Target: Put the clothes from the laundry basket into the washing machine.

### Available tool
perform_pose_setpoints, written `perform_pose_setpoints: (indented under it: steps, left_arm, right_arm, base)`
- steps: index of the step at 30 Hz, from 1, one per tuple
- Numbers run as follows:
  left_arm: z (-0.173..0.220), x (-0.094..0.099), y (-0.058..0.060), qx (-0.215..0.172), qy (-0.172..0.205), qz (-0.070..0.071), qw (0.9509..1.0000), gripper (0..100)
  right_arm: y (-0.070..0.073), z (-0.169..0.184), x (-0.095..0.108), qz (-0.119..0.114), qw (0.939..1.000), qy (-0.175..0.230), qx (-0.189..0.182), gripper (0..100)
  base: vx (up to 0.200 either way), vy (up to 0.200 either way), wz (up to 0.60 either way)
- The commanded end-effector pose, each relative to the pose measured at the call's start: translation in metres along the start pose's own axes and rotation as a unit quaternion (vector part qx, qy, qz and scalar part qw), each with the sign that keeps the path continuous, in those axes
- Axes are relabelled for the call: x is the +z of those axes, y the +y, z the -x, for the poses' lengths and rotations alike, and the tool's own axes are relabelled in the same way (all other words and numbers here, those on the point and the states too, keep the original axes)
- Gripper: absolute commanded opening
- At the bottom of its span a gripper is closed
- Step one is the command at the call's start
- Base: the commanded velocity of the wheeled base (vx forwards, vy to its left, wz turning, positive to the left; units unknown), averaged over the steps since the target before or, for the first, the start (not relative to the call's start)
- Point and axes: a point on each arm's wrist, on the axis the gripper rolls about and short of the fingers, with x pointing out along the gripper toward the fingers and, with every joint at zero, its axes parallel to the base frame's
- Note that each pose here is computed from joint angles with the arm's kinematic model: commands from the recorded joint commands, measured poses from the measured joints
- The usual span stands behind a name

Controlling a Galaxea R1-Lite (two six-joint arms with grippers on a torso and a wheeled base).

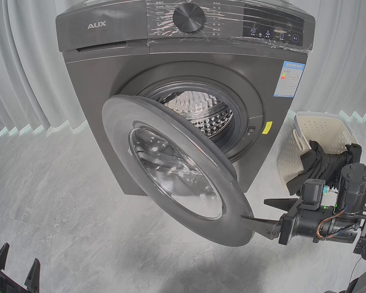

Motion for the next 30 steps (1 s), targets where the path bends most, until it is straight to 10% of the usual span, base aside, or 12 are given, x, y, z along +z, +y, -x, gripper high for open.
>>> perform_pose_setpoints:
  steps: [1, 19, 30]
  left_arm:
    - [0.0, -0.005, 0.0, 0.0, 0.0, 0.001, 1.0, 100]
    - [0.0, -0.005, 0.0, 0.0, 0.0, 0.001, 1.0, 100]
    - [0.0, -0.005, 0.0, 0.0, 0.0, 0.001, 1.0, 100]
  right_arm:
    - [-0.003, -0.012, -0.006, -0.001, 0.9999, 0.01, -0.002, 100]
    - [0.015, -0.007, -0.016, 0.007, 0.9991, 0.017, 0.038, 100]
    - [0.018, 0.039, 0.044, 0.002, 0.9897, -0.138, 0.04, 100]
  base:
    - [0.0, 0.0, 0.0]
    - [0.0, 0.0, 0.0]
    - [0.0, 0.0, 0.0]
